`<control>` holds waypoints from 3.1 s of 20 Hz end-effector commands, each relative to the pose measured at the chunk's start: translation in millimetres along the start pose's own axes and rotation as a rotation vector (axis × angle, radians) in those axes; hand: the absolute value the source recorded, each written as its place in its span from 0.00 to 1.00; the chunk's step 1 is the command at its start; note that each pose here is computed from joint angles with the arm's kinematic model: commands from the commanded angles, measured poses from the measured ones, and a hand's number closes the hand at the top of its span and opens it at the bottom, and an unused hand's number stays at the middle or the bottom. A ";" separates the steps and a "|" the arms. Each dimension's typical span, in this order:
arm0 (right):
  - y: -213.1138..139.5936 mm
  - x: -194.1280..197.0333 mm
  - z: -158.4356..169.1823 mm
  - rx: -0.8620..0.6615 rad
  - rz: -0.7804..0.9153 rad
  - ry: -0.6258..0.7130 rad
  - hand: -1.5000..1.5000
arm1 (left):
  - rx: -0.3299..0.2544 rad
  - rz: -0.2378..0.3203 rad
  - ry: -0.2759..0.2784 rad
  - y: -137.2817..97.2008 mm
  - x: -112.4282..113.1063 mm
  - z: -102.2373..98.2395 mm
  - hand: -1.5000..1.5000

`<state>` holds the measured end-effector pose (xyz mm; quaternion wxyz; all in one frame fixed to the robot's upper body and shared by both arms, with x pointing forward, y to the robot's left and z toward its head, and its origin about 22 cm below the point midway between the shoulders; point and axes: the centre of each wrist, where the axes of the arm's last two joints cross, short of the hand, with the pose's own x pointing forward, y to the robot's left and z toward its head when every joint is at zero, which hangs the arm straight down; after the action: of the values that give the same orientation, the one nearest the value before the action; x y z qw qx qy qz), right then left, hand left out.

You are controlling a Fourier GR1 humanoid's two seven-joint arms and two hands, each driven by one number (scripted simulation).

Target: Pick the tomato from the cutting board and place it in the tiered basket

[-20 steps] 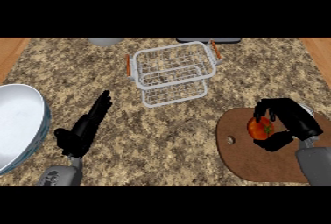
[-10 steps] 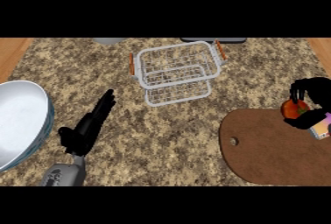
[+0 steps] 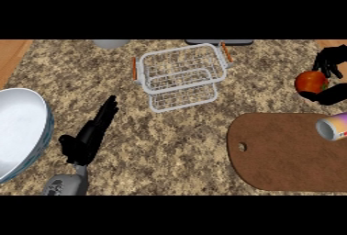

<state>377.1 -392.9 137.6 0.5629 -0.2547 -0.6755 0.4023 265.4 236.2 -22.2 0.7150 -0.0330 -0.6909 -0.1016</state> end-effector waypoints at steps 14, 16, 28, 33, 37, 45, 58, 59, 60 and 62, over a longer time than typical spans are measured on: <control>-41.0 216.6 -82.6 -0.012 -0.117 -0.105 1.00 | -0.008 -0.013 -0.018 -0.1 -5.3 1.0 0.50; -26.8 239.2 -92.3 0.005 -0.148 -0.086 1.00 | -0.036 0.003 -0.001 -5.0 -15.2 5.6 0.50; 32.2 310.3 -142.3 0.109 -0.125 -0.097 1.00 | -0.021 -0.012 -0.004 -4.2 1.4 -9.9 0.50; 62.2 323.6 -156.5 0.145 -0.149 -0.107 1.00 | -0.026 -0.017 -0.017 -1.7 0.0 -9.0 0.50; 91.1 326.2 -161.5 0.155 -0.178 -0.102 1.00 | -0.030 -0.007 -0.013 -8.2 -3.1 -12.5 0.50; 94.0 336.5 -166.0 0.307 -0.340 -0.032 1.00 | -0.015 0.002 -0.005 -6.8 8.1 -13.0 0.50; 83.6 314.8 -168.3 0.201 -0.673 0.182 0.00 | -0.008 0.005 0.003 -3.4 0.8 -3.5 0.50; 77.9 311.5 -168.6 0.156 -0.648 0.175 0.00 | -0.021 -0.023 -0.004 -9.1 -5.0 -2.8 0.50; 53.3 296.3 -166.2 0.076 -0.644 0.164 0.00 | 0.004 -0.007 -0.011 -9.9 9.2 -10.2 0.50; 31.4 285.1 -164.8 -0.087 -0.618 0.222 0.00 | -0.002 -0.022 0.000 0.6 -1.6 2.1 0.50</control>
<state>460.3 -69.9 257.3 0.7336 -0.0337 -0.6410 0.2232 269.5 230.5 -21.4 0.7128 -0.0333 -0.6920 -0.1092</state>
